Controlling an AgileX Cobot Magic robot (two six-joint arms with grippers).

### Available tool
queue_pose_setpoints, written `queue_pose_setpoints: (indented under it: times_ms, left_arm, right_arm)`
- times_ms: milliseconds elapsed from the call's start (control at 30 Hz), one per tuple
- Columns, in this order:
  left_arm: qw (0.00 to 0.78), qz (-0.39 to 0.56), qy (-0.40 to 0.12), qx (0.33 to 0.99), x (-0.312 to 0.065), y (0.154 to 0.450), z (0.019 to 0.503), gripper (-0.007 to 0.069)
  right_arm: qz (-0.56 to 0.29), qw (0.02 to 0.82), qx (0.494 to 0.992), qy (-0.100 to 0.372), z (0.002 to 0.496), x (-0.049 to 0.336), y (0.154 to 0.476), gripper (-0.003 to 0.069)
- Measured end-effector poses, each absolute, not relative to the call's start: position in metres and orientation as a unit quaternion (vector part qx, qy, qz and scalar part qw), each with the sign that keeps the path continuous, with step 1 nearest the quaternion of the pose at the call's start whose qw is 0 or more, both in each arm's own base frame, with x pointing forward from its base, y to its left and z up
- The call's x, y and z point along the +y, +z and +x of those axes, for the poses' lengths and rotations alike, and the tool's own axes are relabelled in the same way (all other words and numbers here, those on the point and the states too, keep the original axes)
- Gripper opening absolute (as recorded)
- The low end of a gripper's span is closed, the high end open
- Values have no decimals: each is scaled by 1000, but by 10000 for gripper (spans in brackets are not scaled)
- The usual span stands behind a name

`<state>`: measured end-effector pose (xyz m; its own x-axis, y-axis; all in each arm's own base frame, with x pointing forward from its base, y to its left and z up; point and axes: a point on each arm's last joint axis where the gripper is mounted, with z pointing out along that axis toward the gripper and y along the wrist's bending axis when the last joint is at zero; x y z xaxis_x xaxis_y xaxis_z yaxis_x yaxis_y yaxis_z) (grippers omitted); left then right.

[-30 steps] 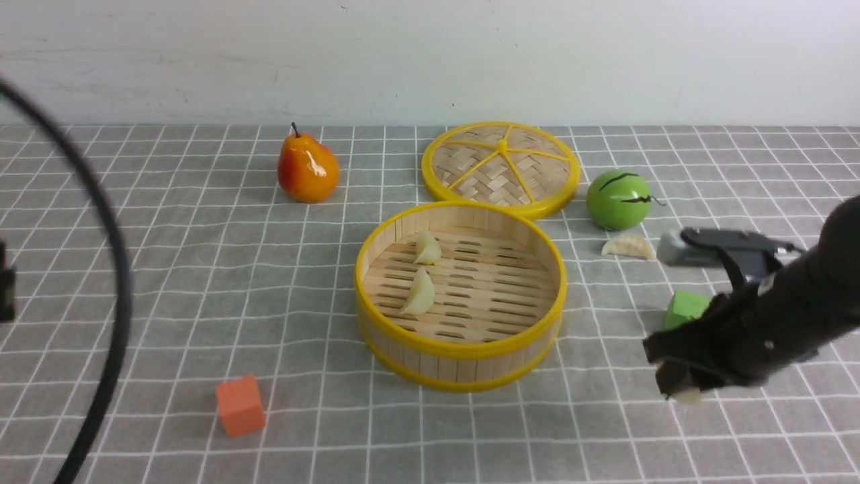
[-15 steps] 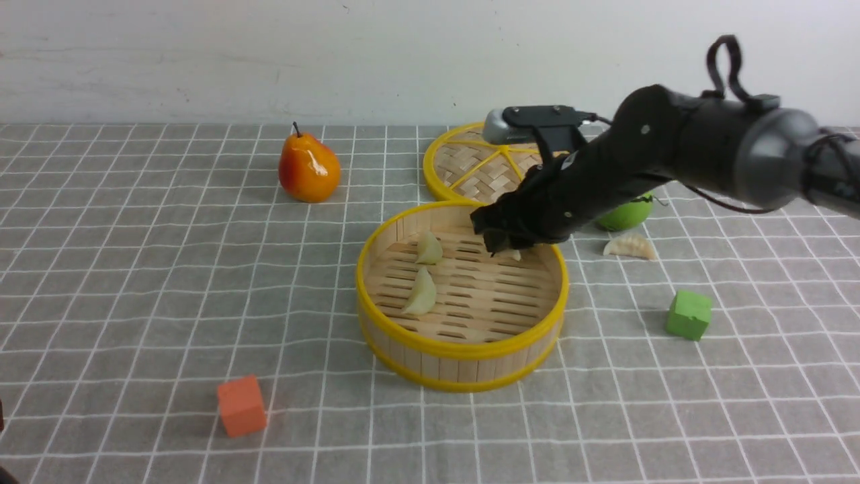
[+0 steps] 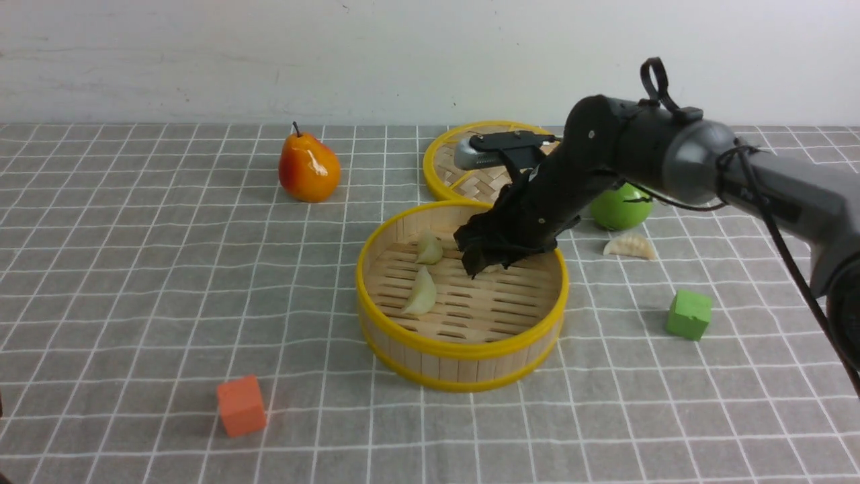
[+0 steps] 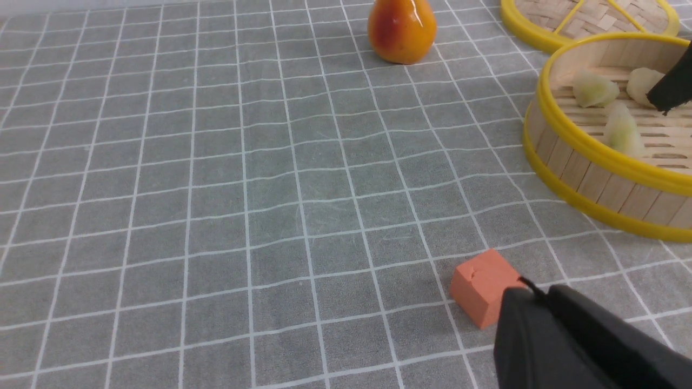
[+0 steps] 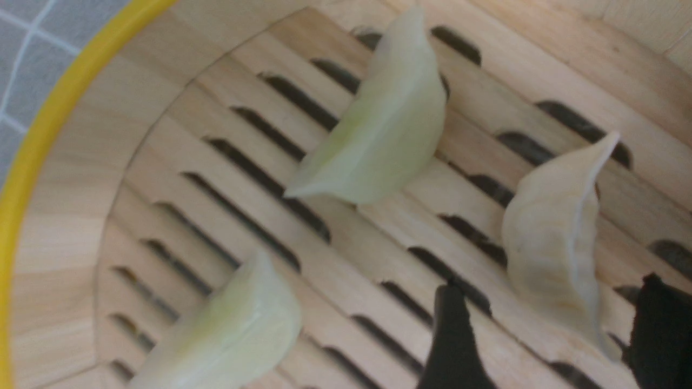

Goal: Put the dumplings into the steamer on the table with the grey tablecloth.
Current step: 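Place the dumpling in the bamboo steamer basket with the right gripper, then reach for and grasp a dumpling lying on the table beside the steamer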

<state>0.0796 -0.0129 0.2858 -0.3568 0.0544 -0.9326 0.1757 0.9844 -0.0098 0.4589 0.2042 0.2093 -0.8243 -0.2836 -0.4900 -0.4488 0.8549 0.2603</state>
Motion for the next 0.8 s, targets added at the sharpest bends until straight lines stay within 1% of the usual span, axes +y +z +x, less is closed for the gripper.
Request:
queue_pose_setpoints:
  times_ms: [33, 100, 200, 300, 333, 367, 500, 633, 800]
  left_arm:
    - [563, 70, -54, 821, -13, 286, 80, 27]
    - [566, 72, -52, 820, -13, 286, 80, 27]
    - [572, 76, -52, 815, -13, 288, 80, 31]
    - [573, 77, -53, 814, -14, 288, 80, 34]
    - [573, 77, -53, 814, -14, 288, 80, 34]
    - [573, 77, -53, 814, -14, 288, 80, 35]
    - [573, 81, -47, 814, -13, 286, 81, 37]
    - [572, 99, -33, 813, -14, 275, 82, 37]
    - [578, 117, -27, 807, -16, 268, 84, 38]
  right_arm:
    - [-202, 220, 936, 185, 458, 204, 216, 449]
    - [-227, 219, 932, 176, 456, 199, 240, 475]
    - [-243, 239, 929, 145, 459, 174, 277, 489]
    - [-221, 248, 936, 111, 470, 134, 285, 491]
    - [-216, 244, 940, 105, 473, 126, 281, 491]
    - [-206, 236, 945, 96, 479, 109, 273, 491]
    - [-185, 193, 961, 77, 496, 67, 230, 491]
    - [-169, 179, 966, 74, 506, 52, 202, 491]
    - [-160, 213, 961, 75, 516, 53, 193, 491]
